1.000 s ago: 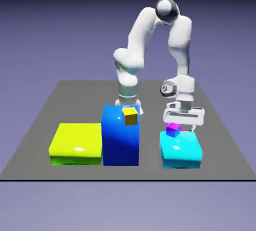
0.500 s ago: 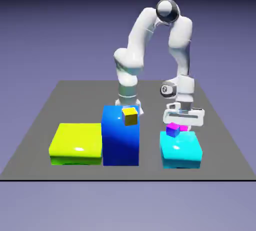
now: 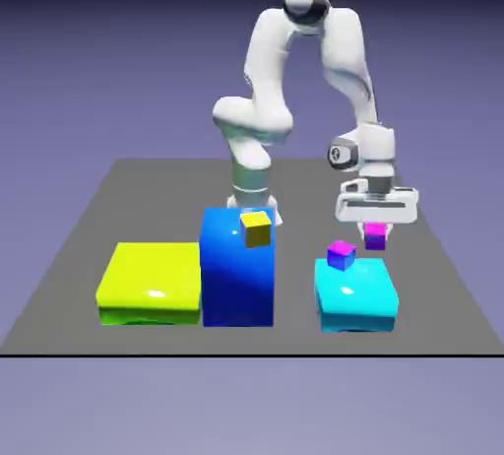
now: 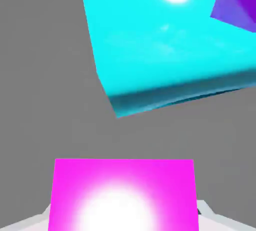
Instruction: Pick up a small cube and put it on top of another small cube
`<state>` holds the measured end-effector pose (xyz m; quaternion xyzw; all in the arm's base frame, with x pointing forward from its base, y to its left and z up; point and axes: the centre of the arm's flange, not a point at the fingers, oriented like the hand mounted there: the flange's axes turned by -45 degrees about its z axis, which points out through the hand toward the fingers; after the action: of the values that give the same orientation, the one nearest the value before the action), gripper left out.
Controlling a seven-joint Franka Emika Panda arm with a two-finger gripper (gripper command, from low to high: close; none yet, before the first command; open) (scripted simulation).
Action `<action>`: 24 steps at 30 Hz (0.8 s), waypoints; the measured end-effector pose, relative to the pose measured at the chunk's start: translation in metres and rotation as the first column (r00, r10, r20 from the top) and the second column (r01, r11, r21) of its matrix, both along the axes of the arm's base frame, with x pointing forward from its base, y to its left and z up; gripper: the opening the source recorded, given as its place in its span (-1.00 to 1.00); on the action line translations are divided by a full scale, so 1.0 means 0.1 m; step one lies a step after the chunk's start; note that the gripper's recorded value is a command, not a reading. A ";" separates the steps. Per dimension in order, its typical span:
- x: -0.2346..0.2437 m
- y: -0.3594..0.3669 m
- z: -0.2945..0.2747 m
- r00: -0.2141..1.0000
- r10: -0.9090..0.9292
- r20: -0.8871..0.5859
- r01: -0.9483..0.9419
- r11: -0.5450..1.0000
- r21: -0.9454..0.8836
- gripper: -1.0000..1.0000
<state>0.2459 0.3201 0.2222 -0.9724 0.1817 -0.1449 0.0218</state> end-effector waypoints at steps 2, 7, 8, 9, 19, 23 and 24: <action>0.21 0.01 0.14 0.995 -0.093 -0.026 0.094 0.996 0.011 -1.00; 0.74 -0.09 0.53 0.942 -0.326 -0.078 0.328 0.945 0.015 -1.00; 0.85 -0.13 0.62 0.924 -0.372 -0.085 0.374 0.927 0.012 -1.00; 0.95 -0.18 0.71 0.904 -0.418 -0.092 0.420 0.907 0.009 -1.00; 1.89 -1.13 1.65 0.556 -0.827 -0.087 0.825 0.562 -0.062 -1.00; 2.14 -1.72 2.03 0.343 -0.938 -0.048 0.933 0.346 -0.094 -1.00; 2.19 -1.89 2.13 0.282 -0.959 -0.033 0.954 0.284 -0.101 -1.00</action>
<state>0.4646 0.1308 0.4350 -0.6762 0.7231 -0.0922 -0.1070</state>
